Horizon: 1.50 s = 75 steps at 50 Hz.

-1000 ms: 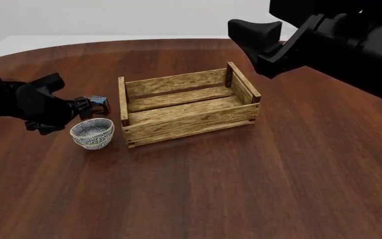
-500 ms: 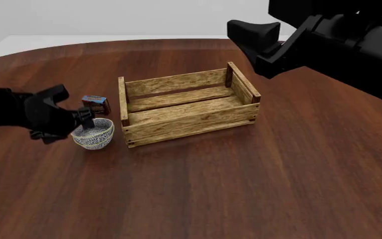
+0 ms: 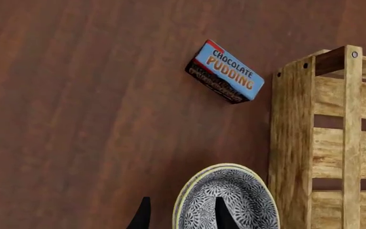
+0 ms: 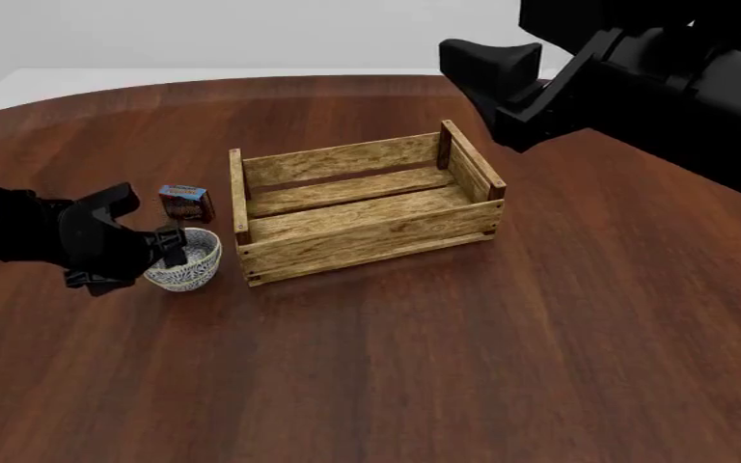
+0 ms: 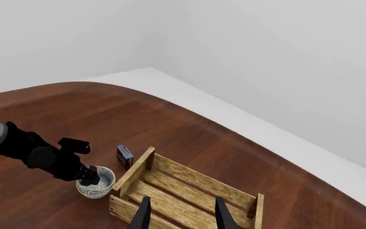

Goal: Stack the right bowl on the left bowl and place them in the tray.

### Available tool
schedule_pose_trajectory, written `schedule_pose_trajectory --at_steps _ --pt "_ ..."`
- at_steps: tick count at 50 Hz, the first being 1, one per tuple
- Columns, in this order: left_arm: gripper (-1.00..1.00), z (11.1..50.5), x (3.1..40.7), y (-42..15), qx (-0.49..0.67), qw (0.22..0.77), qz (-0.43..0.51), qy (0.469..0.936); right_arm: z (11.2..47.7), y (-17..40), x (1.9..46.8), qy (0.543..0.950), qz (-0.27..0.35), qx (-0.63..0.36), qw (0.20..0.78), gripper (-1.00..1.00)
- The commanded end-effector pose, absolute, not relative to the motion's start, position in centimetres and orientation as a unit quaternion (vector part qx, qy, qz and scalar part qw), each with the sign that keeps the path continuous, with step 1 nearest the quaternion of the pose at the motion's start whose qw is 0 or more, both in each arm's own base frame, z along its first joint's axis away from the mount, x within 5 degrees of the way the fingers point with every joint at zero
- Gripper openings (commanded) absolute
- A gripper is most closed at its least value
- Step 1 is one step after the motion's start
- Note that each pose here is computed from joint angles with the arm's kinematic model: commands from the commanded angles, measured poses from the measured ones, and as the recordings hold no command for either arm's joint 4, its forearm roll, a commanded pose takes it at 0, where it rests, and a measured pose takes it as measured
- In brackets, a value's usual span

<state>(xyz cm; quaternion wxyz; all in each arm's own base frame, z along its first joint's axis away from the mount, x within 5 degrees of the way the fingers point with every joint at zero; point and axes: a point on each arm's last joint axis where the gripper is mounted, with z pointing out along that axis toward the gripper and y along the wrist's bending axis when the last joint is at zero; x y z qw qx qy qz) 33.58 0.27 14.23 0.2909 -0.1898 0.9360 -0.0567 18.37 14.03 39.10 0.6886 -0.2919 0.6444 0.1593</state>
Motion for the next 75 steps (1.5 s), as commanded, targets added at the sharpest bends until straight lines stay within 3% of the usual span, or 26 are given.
schedule_pose_trajectory --at_steps 1,12,13,37,75 --pt "1.0 14.5 34.5 -0.3 -0.144 0.278 -0.044 0.948 39.3 13.9 18.2 0.645 0.163 -0.288 0.689 1.0" --pt "1.0 13.7 34.3 -0.6 -0.144 0.269 -0.046 0.951 39.3 13.9 18.2 0.645 0.163 -0.288 0.689 1.0" --pt "-1.0 14.0 34.2 -0.9 -0.146 0.274 -0.049 0.949 39.3 13.9 18.2 0.645 0.163 -0.288 0.689 1.0" --pt "-1.0 15.7 33.5 -0.7 -0.15 0.286 -0.051 0.945 39.4 13.7 18.0 0.644 0.164 -0.286 0.69 1.0" --pt "-1.0 27.5 31.3 -0.9 -0.176 0.382 -0.086 0.903 39.5 13.2 18.1 0.647 0.159 -0.275 0.693 1.0"
